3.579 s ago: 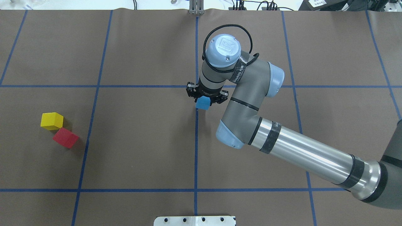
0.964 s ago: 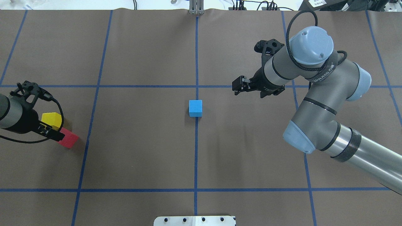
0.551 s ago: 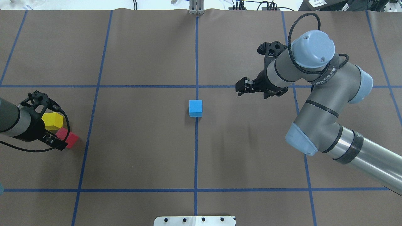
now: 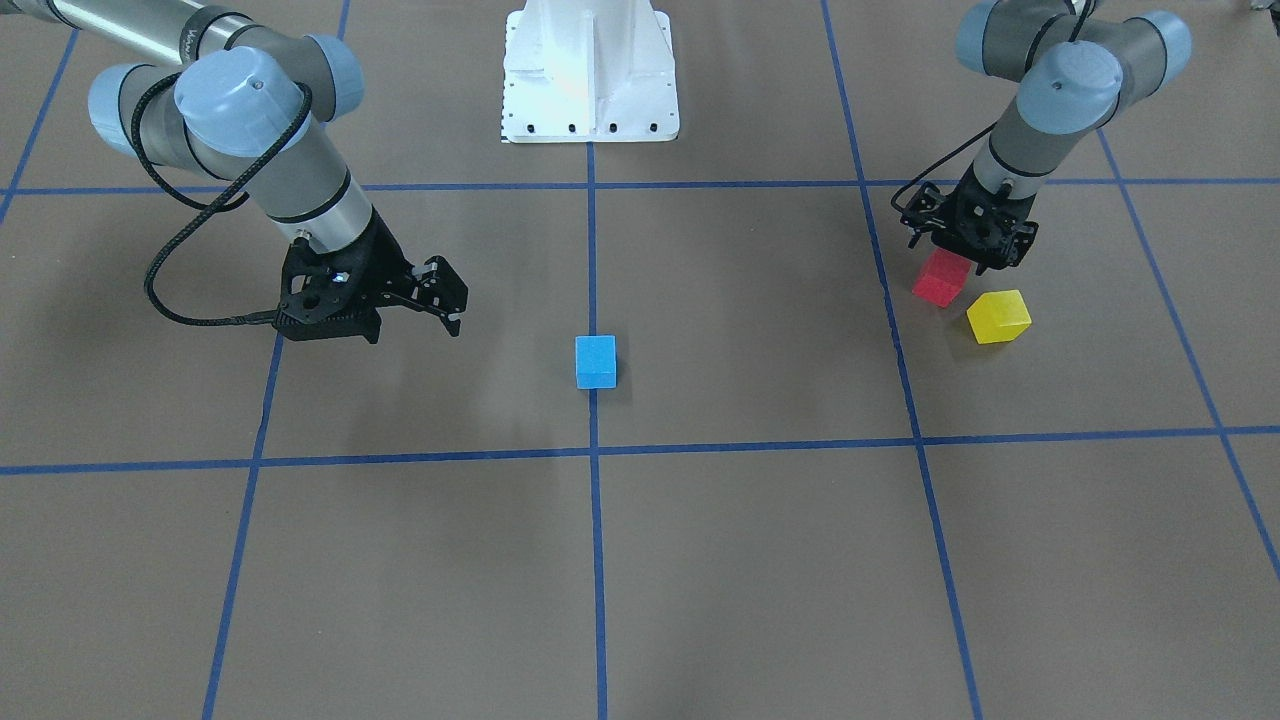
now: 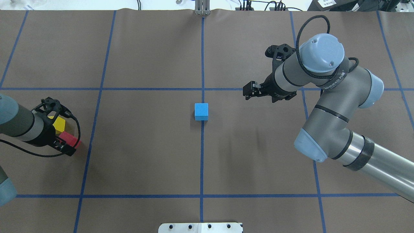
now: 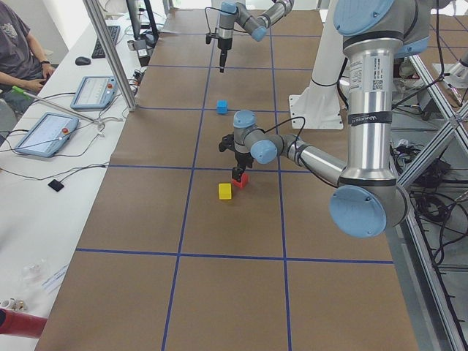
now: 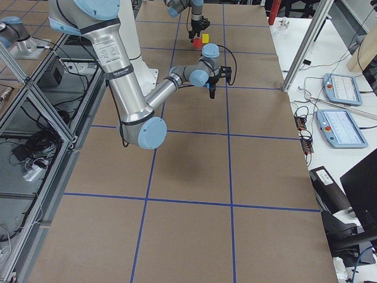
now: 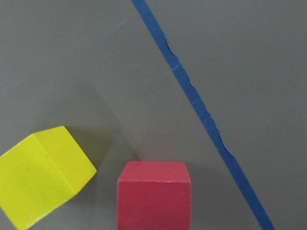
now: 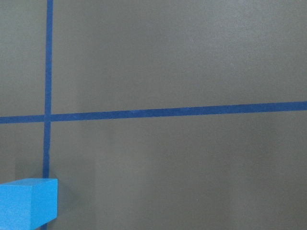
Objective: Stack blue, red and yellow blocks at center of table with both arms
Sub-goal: 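Lower the left gripper onto the red cube and close it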
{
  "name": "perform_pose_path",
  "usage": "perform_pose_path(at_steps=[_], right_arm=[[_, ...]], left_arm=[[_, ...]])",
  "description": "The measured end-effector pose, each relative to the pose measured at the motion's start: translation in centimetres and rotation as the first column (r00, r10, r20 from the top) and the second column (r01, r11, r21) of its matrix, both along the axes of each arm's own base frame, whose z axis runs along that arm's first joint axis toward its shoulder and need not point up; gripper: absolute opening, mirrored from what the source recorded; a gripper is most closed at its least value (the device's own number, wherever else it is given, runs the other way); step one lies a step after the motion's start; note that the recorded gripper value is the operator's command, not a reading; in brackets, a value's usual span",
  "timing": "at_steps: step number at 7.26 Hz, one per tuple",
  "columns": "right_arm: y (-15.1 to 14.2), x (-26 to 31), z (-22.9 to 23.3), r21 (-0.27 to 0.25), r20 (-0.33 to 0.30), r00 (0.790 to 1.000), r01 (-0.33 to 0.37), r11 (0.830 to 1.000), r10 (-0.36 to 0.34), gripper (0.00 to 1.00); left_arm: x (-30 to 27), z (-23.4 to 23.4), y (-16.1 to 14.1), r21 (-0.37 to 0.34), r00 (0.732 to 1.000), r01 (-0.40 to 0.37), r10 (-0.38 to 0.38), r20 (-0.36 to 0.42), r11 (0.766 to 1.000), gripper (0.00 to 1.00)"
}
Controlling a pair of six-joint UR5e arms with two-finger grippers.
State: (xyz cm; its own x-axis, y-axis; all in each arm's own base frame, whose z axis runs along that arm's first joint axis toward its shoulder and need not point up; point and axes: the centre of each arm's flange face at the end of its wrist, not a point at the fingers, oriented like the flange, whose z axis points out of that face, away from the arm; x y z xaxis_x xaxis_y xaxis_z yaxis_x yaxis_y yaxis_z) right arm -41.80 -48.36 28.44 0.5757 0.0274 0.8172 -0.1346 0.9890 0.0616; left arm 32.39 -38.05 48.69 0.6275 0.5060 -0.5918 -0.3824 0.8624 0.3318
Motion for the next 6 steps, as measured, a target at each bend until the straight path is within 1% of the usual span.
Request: perform_pose_path(at_steps=[1, 2, 3, 4, 5, 6], right_arm=[[0.04, 0.05, 0.05, 0.002, -0.001, 1.000, -0.002, 1.000, 0.002, 1.00], [0.10, 0.09, 0.10, 0.002, -0.002, 1.000, -0.003, 1.000, 0.003, 1.00], [0.14, 0.13, 0.13, 0.002, -0.002, 1.000, -0.003, 1.000, 0.003, 1.00], [0.16, 0.15, 0.15, 0.002, -0.002, 1.000, -0.003, 1.000, 0.003, 1.00], [0.18, 0.17, 0.16, 0.002, -0.002, 1.000, -0.003, 1.000, 0.003, 1.00], [0.22, 0.12, 0.15, 0.002, -0.002, 1.000, -0.003, 1.000, 0.003, 1.00]], left_arm=[[0.15, 0.08, -0.02, 0.000, 1.000, -0.003, 0.003, 0.001, 1.000, 0.99], [0.24, 0.13, 0.00, 0.000, 1.000, -0.005, 0.005, 0.002, 1.000, 0.96], [0.37, 0.20, 0.07, 0.000, 1.000, -0.008, 0.008, 0.003, 1.000, 0.93], [0.58, 0.18, 0.13, 0.000, 1.000, -0.012, 0.012, 0.002, 1.000, 0.85], [0.74, 0.09, 0.12, 0.002, 1.000, -0.014, 0.014, 0.001, 1.000, 0.83], [0.83, 0.00, 0.07, 0.003, 1.000, -0.015, 0.015, 0.000, 1.000, 0.82]])
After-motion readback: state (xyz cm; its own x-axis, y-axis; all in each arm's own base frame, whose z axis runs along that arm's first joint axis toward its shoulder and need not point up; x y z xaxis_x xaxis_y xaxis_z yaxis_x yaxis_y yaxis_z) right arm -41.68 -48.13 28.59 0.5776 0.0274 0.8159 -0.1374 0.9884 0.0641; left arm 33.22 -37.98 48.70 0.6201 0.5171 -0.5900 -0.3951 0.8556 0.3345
